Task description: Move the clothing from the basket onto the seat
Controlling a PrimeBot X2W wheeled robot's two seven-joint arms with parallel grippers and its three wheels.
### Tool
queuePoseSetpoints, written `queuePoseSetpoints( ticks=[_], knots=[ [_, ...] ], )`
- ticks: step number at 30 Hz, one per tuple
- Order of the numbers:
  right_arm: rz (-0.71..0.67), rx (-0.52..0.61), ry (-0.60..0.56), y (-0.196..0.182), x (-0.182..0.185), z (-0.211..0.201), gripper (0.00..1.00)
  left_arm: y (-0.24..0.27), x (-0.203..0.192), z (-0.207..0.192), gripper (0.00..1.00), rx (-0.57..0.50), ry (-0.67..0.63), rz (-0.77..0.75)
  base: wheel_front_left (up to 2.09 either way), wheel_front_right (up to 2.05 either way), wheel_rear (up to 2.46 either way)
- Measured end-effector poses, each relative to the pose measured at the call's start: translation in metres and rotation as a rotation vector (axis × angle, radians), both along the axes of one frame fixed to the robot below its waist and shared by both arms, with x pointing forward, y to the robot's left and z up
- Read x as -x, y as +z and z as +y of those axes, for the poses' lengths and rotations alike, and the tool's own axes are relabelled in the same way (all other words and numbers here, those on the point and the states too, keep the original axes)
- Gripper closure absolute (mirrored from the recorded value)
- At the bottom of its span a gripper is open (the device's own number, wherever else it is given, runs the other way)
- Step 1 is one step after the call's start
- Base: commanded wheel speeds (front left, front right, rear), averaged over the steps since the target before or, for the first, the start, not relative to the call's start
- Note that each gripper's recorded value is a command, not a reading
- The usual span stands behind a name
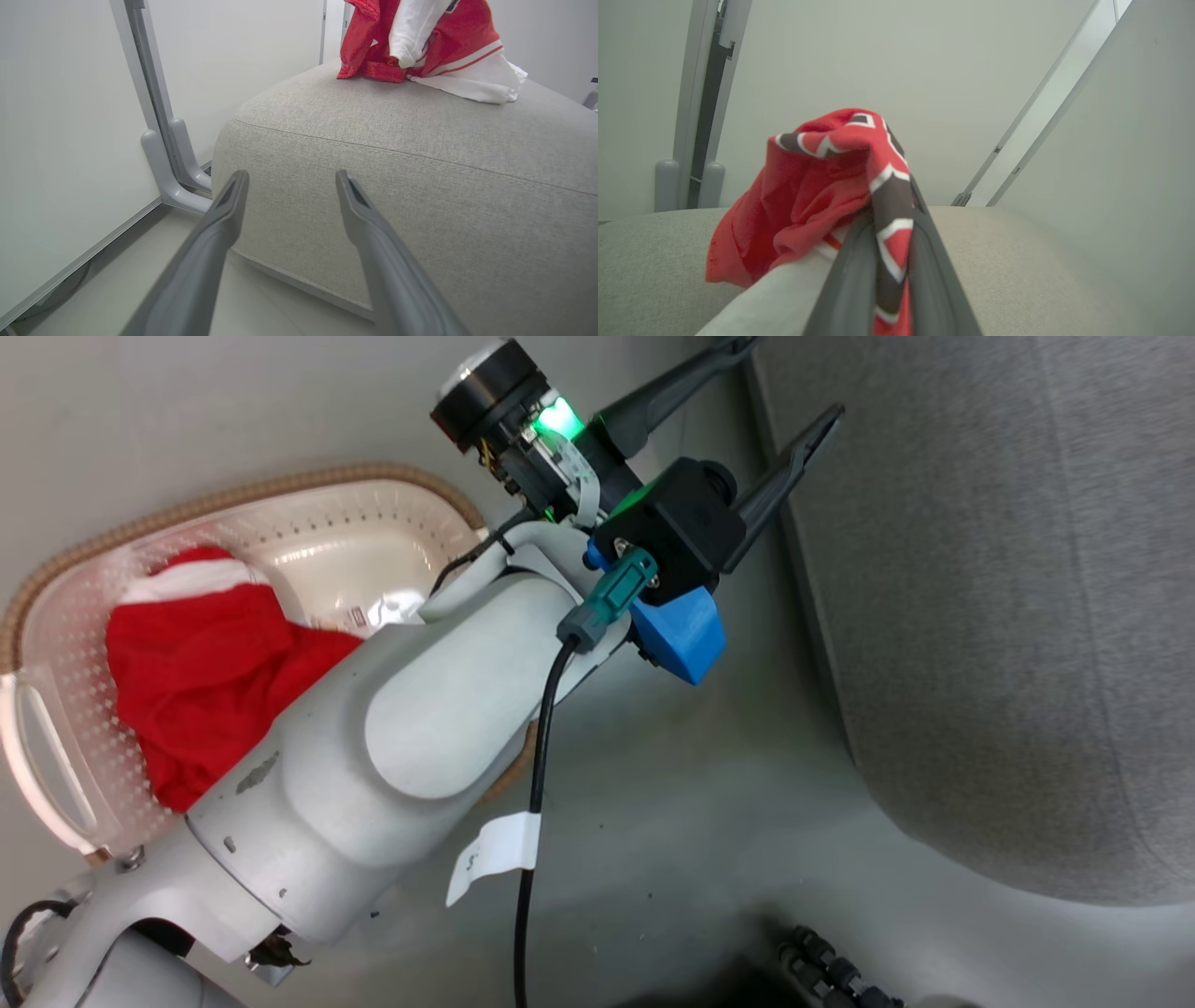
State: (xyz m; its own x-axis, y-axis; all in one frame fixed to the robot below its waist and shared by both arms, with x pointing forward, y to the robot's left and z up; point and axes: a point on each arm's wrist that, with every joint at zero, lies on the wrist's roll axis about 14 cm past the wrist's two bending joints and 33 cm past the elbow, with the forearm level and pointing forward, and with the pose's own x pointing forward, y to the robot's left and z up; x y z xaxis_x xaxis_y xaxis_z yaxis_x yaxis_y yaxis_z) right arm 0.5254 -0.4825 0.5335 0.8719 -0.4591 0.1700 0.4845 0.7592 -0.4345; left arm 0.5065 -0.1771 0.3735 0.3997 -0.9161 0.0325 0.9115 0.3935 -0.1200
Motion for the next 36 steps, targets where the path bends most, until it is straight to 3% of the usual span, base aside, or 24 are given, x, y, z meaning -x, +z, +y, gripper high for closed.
queuePoseSetpoints(
  ticks=[7,11,13,14,26,36],
  knots=[
    [0.184,-0.110,-0.045,-0.101,0.001,0.001,1.00,-0.044,-0.001,0.006,0.00,-0.020,0.010,0.070,0.00,0.00,0.00],
    [0.218,-0.140,-0.059,-0.123,0.006,0.004,1.00,-0.053,-0.001,0.009,0.00,-0.026,0.015,0.083,0.00,0.00,0.00],
    [0.209,-0.136,-0.060,-0.121,0.008,0.004,0.04,-0.052,-0.003,0.010,0.00,-0.026,0.022,0.078,0.00,0.00,0.00],
    [0.209,-0.132,-0.058,-0.120,0.010,0.005,0.00,-0.050,-0.004,0.011,0.00,-0.023,0.024,0.075,0.00,0.00,0.00],
    [0.237,-0.096,0.061,-0.107,0.037,0.046,0.00,-0.013,-0.011,0.025,0.00,0.002,0.111,0.059,0.00,0.00,0.00],
    [0.114,-0.129,0.347,-0.062,0.018,0.144,0.00,0.040,-0.028,0.105,0.00,0.033,0.432,0.067,0.00,0.00,0.00]
  ],
)
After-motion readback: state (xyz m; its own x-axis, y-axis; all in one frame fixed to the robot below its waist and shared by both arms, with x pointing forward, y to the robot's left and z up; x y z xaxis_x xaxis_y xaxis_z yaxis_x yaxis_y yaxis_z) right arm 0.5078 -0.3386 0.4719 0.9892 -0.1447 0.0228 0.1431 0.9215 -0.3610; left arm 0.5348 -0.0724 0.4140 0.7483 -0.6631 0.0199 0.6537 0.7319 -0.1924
